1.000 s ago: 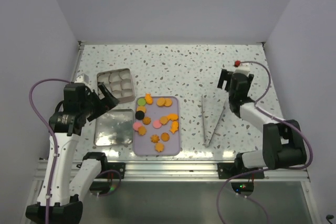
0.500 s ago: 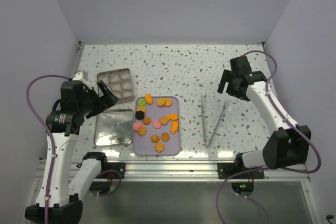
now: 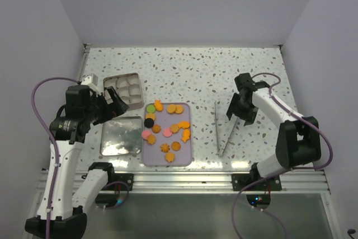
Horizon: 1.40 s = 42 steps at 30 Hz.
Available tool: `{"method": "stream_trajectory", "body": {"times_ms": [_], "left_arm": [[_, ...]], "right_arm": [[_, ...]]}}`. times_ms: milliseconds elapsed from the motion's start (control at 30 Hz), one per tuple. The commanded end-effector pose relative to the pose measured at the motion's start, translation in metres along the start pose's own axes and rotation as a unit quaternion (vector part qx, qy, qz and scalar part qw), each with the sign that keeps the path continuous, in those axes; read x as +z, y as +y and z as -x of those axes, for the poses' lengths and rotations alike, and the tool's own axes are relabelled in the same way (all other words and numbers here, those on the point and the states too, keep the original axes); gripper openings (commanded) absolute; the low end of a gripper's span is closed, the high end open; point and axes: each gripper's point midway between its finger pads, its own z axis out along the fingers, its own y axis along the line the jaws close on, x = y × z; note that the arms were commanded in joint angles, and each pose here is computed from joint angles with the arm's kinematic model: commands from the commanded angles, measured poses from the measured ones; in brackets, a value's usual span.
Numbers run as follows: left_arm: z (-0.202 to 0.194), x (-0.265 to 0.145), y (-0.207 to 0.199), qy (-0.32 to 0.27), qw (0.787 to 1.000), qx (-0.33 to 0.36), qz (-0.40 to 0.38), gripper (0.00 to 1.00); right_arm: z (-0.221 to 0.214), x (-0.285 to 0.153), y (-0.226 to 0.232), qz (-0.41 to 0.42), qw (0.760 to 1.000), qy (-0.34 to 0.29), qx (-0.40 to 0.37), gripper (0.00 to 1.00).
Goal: Pack the cookies
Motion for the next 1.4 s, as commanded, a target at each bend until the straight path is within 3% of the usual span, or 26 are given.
{"method": "stream_trajectory", "body": {"times_ms": [0, 433, 533, 567, 700, 867, 967, 1067, 1100, 1133, 1167, 1200, 1267, 1367], "left_arm": [[0.012, -0.006, -0.017, -0.012, 0.999, 0.024, -0.030, 0.99], [0.038, -0.020, -0.033, -0.044, 0.997, 0.052, -0.033, 1.00], [0.031, -0.015, -0.030, -0.035, 0.998, 0.034, -0.031, 1.00], [0.029, -0.013, -0.031, -0.031, 0.998, 0.036, -0.035, 1.00], [0.034, -0.023, -0.052, -0.042, 0.993, 0.057, -0.092, 1.00], [0.039, -0.045, -0.097, -0.061, 0.971, 0.080, -0.215, 1.00], [0.034, -0.058, -0.127, -0.042, 0.946, 0.097, -0.306, 1.00], [0.032, -0.062, -0.145, -0.029, 0.925, 0.091, -0.367, 1.00], [0.033, -0.070, -0.157, -0.031, 0.907, 0.103, -0.407, 1.00], [0.027, -0.064, -0.157, -0.017, 0.902, 0.094, -0.422, 1.00], [0.025, -0.068, -0.163, -0.002, 0.894, 0.069, -0.443, 1.00], [0.028, -0.080, -0.174, -0.017, 0.869, 0.090, -0.487, 1.00], [0.026, -0.077, -0.175, -0.005, 0.862, 0.071, -0.503, 1.00], [0.029, -0.079, -0.182, -0.011, 0.851, 0.087, -0.518, 1.00]], "right_arm": [[0.012, 0.007, 0.020, 0.019, 0.999, -0.019, 0.025, 0.69], [-0.021, 0.065, 0.007, -0.024, 0.999, 0.029, 0.022, 0.40], [-0.026, 0.071, 0.007, -0.022, 0.999, 0.038, 0.017, 0.29], [-0.024, 0.069, 0.009, -0.016, 0.999, 0.036, 0.015, 0.20], [-0.009, 0.048, 0.020, 0.008, 1.000, 0.019, 0.005, 0.00], [0.034, -0.020, 0.063, 0.110, 0.993, -0.030, 0.014, 0.00], [0.053, -0.087, 0.119, 0.266, 0.963, -0.041, 0.010, 0.00], [0.062, -0.170, 0.172, 0.441, 0.897, -0.037, 0.003, 0.00], [0.063, -0.190, 0.182, 0.474, 0.880, -0.038, -0.001, 0.00], [0.059, -0.222, 0.199, 0.531, 0.847, -0.028, -0.008, 0.00], [0.060, -0.246, 0.207, 0.562, 0.826, -0.034, -0.017, 0.00], [0.059, -0.263, 0.213, 0.587, 0.809, -0.032, -0.023, 0.00], [0.052, -0.300, 0.227, 0.633, 0.773, -0.028, -0.038, 0.00], [0.042, -0.330, 0.240, 0.672, 0.739, -0.016, -0.045, 0.00]]}}
